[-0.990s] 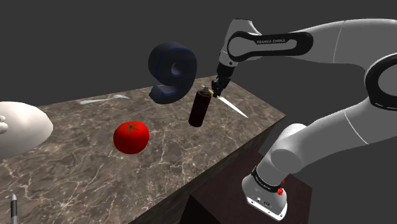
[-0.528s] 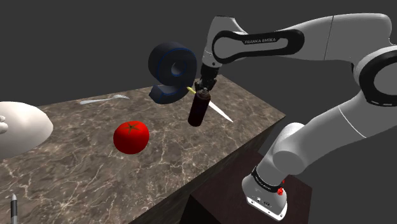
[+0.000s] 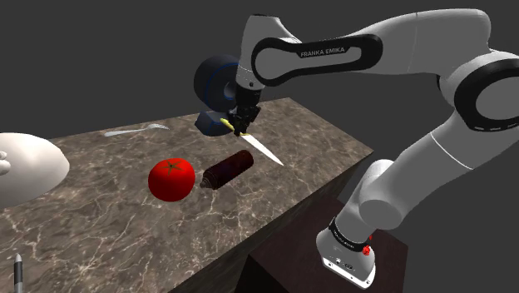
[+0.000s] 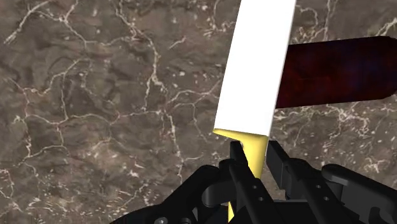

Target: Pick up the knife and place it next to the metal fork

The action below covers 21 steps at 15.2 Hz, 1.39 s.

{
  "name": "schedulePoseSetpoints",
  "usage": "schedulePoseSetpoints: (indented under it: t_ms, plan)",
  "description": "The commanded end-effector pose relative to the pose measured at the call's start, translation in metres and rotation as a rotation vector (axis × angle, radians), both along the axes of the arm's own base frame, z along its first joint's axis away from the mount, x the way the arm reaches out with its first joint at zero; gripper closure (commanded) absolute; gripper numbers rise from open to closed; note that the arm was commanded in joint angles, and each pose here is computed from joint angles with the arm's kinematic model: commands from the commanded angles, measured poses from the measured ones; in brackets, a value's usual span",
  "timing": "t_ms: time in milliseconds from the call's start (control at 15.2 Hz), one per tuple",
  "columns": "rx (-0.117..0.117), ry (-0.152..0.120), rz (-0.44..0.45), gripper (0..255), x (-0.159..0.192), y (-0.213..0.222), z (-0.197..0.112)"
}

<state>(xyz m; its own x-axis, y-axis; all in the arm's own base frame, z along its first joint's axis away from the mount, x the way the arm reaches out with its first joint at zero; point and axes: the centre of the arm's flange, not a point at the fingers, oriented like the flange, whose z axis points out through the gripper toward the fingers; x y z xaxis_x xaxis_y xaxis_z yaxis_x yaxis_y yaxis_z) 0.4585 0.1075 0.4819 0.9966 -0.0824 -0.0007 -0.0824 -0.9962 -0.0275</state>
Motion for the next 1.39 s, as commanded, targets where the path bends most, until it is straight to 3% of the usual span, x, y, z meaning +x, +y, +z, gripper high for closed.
schedulePoseSetpoints:
  t_ms: [0,1320]
  plan:
    - [0.001,0.0,-0.001,255,0.01,0.025,0.0]
    - [0.001,0.0,-0.001,255,0.094,0.276,0.001]
